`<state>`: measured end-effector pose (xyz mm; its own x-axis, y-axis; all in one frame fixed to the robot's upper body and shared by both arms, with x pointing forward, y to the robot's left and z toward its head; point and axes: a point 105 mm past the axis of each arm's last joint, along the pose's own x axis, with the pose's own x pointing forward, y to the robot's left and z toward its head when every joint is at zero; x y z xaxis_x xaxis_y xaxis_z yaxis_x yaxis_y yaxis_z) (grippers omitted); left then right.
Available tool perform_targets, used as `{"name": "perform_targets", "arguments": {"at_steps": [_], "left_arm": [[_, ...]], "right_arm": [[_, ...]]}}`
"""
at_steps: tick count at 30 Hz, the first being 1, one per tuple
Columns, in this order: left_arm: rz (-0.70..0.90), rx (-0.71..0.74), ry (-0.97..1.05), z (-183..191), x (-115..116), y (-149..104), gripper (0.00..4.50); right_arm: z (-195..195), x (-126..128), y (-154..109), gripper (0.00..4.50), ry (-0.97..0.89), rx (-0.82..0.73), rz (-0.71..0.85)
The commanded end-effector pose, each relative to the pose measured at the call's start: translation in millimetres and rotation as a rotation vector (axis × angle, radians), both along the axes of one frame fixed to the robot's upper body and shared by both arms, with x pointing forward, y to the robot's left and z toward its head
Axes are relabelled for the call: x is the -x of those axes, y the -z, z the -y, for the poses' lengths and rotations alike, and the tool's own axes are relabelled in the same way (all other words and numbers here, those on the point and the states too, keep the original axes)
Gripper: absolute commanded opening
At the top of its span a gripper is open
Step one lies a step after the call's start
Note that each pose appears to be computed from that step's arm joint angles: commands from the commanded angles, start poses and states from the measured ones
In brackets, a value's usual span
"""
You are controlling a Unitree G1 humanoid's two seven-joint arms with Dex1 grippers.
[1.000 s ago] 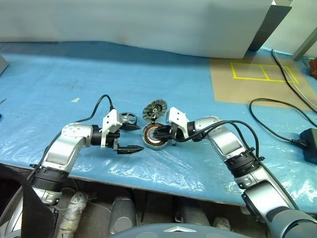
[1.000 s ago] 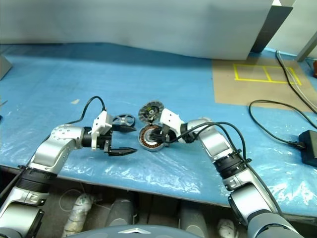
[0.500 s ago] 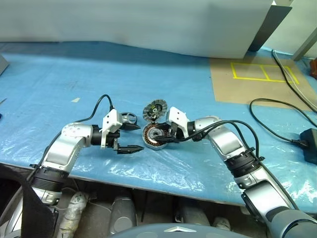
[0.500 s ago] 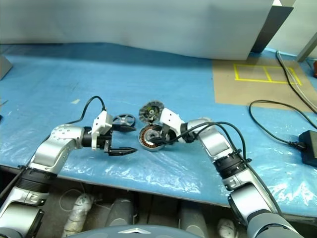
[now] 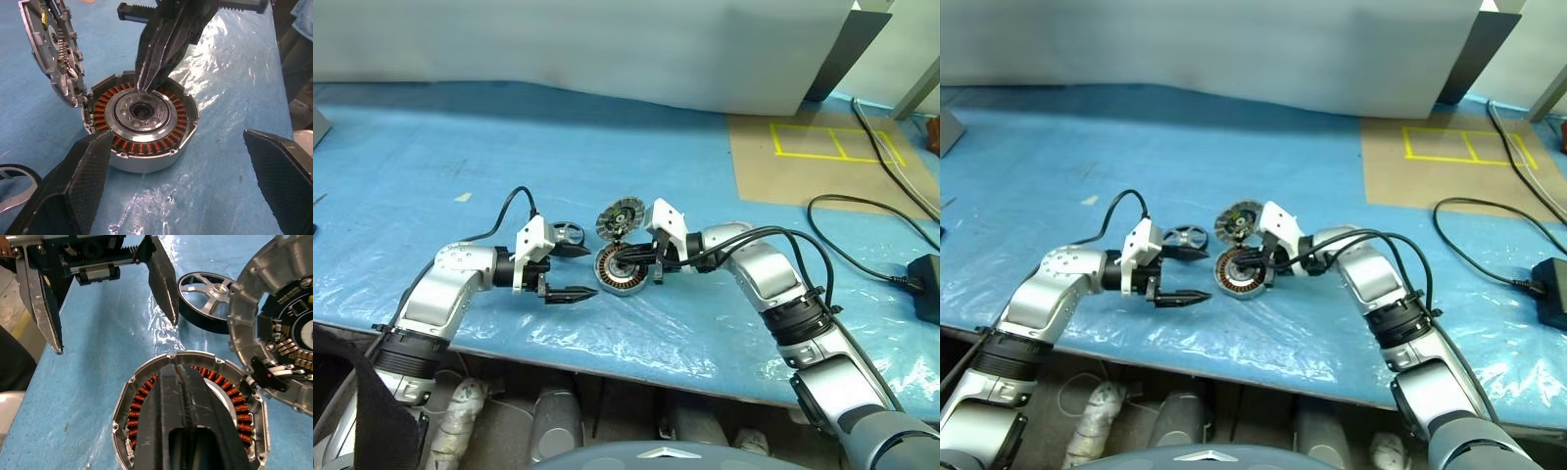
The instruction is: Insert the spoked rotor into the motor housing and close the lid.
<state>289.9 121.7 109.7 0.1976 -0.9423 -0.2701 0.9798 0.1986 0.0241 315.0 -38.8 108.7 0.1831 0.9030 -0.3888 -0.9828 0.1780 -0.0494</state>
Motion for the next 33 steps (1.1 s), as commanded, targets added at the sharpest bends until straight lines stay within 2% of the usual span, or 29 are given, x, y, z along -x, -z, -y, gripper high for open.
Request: {"name": "perform_targets", "arguments": {"at_steps": [1,5,7,9,13,16,19,25,30,33], "left_arm": [[0.030,0.008,0.002,1,-1,-7,4.50],[0.048,0.002,-0.026,-2,-5,-8,4.50],[0.070,-0.005,-0.074,-7,-14,-10,4.50],[0.103,-0.007,-0.131,-11,-25,-11,4.50],[0.170,-0.008,-0.200,-21,-44,-23,4.50],[0.216,0.016,-0.249,-34,-60,-44,4.50],[0.201,0.046,-0.240,-44,-65,-62,4.50],[0.207,-0.144,-0.161,-59,-74,-68,4.50],[0.202,-0.340,0.023,-54,-75,-56,4.50],[0.194,-0.384,0.071,-47,-82,-55,4.50]], "right_arm": [[-4,-3,-3,0.05,0.002,0.007,0.045],[2,-5,16,0.05,-0.004,0.117,0.084],[8,-3,29,0.05,-0.023,0.196,0.112],[11,-3,31,0.05,-0.026,0.203,0.109],[10,-6,17,0.05,-0.016,0.135,0.104],[2,2,-14,0.05,-0.039,-0.037,0.021],[6,12,-14,0.05,-0.074,-0.016,0.004],[20,5,-2,0.05,0.002,0.042,0.017],[25,5,2,0.05,0.038,0.041,0.014],[27,5,2,0.05,0.066,0.024,0.000]]}}
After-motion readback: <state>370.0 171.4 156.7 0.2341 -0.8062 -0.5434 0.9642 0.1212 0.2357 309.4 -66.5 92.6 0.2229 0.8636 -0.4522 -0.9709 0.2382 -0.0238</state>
